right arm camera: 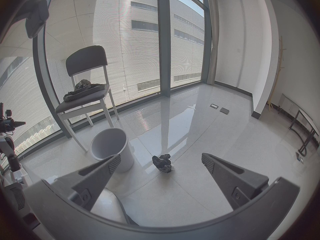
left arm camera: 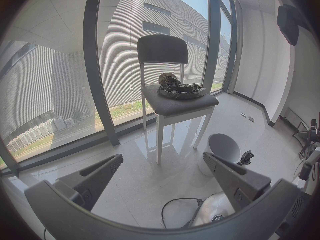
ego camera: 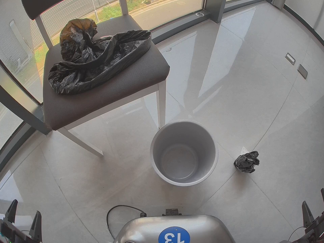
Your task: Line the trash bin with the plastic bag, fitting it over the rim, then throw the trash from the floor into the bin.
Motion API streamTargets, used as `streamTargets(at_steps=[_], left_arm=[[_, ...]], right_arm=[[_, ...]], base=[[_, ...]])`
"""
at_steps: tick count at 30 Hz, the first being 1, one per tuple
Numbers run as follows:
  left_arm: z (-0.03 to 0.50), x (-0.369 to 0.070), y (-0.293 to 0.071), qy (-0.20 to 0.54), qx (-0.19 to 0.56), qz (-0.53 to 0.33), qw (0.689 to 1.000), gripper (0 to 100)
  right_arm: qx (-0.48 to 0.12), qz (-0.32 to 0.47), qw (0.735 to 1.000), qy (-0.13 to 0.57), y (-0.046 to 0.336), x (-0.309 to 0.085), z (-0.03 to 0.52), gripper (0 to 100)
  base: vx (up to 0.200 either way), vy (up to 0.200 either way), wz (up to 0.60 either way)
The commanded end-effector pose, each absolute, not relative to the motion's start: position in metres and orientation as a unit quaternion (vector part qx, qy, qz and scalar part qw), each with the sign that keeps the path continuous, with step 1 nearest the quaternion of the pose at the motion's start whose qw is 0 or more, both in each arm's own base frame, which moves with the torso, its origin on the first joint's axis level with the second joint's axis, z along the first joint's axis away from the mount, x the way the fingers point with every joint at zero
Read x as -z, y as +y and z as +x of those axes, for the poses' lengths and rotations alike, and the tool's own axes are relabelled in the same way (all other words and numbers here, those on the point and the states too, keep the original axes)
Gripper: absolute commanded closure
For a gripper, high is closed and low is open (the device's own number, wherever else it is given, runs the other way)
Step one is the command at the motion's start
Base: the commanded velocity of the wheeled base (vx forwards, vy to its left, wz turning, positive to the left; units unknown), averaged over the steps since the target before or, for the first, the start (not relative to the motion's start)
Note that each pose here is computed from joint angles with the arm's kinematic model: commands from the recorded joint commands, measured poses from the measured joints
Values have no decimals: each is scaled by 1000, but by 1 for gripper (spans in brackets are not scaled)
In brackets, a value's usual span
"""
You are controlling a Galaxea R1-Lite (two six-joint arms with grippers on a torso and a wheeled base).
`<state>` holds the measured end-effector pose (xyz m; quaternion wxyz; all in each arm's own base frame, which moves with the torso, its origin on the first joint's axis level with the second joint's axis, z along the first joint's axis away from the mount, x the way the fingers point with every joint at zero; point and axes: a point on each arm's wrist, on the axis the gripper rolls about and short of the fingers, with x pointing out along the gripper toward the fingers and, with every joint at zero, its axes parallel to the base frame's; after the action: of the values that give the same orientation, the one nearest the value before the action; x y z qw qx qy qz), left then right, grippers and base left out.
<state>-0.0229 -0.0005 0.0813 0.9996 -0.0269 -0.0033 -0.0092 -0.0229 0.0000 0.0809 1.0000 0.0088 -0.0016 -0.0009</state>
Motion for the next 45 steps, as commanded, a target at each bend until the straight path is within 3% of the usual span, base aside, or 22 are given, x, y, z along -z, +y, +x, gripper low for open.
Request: streamTargets(at_steps=[1, 7, 9, 13, 20, 25, 36, 38, 45], left_arm=[[-23, -76, 0, -3, 9, -29, 1000, 0], [-24, -83, 0, -26, -5, -25, 999, 0], [-30, -139, 2, -89, 3, -31, 996, 0], [-17, -181, 4, -68, 19, -104, 992, 0], [6, -218, 0, 18, 65, 55, 996, 0], [39, -247, -12, 42, 162, 77, 983, 0], [148, -306, -17, 116, 172, 0, 978, 0], [176, -307, -2, 121, 126, -3, 985, 0], [213, -311, 12, 123, 78, -7, 989, 0]], right_arm=[[1, 9, 1000, 2, 0, -76, -22, 0], [1, 8, 1000, 3, 0, -76, -22, 0], [2, 8, 1000, 3, 0, -76, -22, 0], [2, 8, 1000, 3, 0, -76, -22, 0], [-1, 8, 1000, 5, 0, -76, -22, 0], [-1, 9, 1000, 5, 0, -76, -22, 0], [-1, 10, 1000, 8, 0, -76, -22, 0], [-1, 10, 1000, 8, 0, -76, -22, 0], [-1, 10, 1000, 8, 0, -76, -22, 0]], base=[[0, 0, 0], [0, 0, 0], [0, 0, 0], [0, 0, 0], [0, 0, 0], [0, 0, 0], [0, 0, 0], [0, 0, 0], [0, 0, 0]])
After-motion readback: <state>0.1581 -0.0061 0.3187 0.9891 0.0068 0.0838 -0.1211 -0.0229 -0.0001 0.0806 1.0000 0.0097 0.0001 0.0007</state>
